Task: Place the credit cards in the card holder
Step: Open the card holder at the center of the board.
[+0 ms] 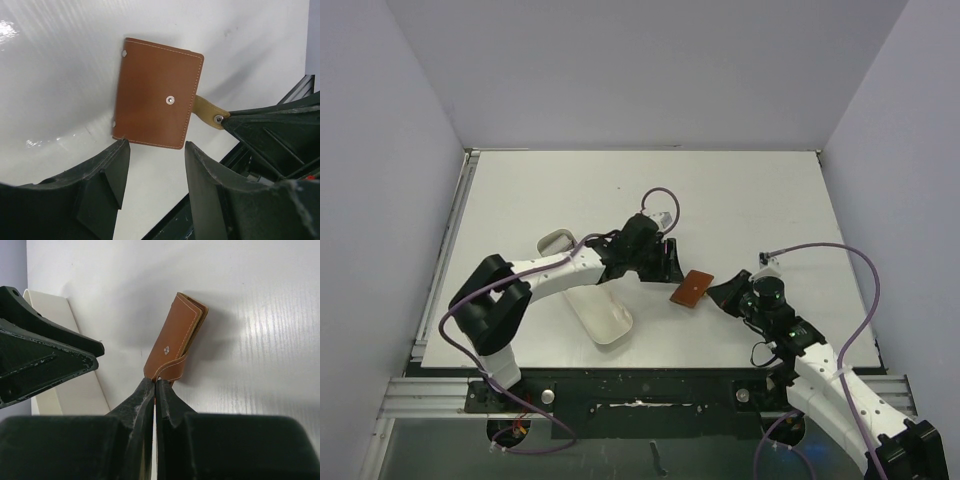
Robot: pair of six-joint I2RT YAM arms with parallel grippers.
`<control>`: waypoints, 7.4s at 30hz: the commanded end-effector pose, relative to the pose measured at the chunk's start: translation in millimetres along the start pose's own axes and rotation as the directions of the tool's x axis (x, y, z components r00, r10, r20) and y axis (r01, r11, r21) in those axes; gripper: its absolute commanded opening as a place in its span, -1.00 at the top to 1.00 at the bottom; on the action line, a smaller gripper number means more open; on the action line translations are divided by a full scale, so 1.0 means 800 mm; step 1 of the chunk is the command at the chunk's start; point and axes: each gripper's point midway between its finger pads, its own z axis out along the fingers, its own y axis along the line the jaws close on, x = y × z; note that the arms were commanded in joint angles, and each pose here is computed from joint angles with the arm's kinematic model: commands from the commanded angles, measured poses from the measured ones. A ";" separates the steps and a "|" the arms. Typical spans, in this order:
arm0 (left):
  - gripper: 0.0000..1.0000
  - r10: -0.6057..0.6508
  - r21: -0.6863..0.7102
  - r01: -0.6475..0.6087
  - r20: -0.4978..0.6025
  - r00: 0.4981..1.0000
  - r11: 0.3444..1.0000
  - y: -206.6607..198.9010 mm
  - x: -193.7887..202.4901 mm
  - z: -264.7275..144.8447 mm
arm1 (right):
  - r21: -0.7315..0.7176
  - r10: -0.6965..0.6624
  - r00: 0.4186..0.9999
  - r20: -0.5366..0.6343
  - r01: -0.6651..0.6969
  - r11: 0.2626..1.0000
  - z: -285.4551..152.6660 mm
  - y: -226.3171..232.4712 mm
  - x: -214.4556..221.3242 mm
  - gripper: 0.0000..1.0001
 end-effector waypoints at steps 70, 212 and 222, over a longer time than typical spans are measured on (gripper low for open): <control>0.07 0.011 0.095 -0.025 0.145 0.989 0.995 -0.011 -0.060 -0.009 | 0.075 -0.003 1.000 -0.024 0.005 0.997 -0.004 -0.026 -0.016 1.00; 1.00 0.050 0.186 -0.069 0.106 0.993 0.980 -0.009 -0.035 -0.022 | -0.004 -0.055 0.963 -0.265 0.056 0.998 0.122 0.021 0.033 0.49; 1.00 0.086 0.044 -0.094 0.158 0.984 0.995 0.017 -0.049 -0.029 | -0.057 -0.018 0.976 -0.217 0.006 0.998 0.098 0.055 0.004 0.10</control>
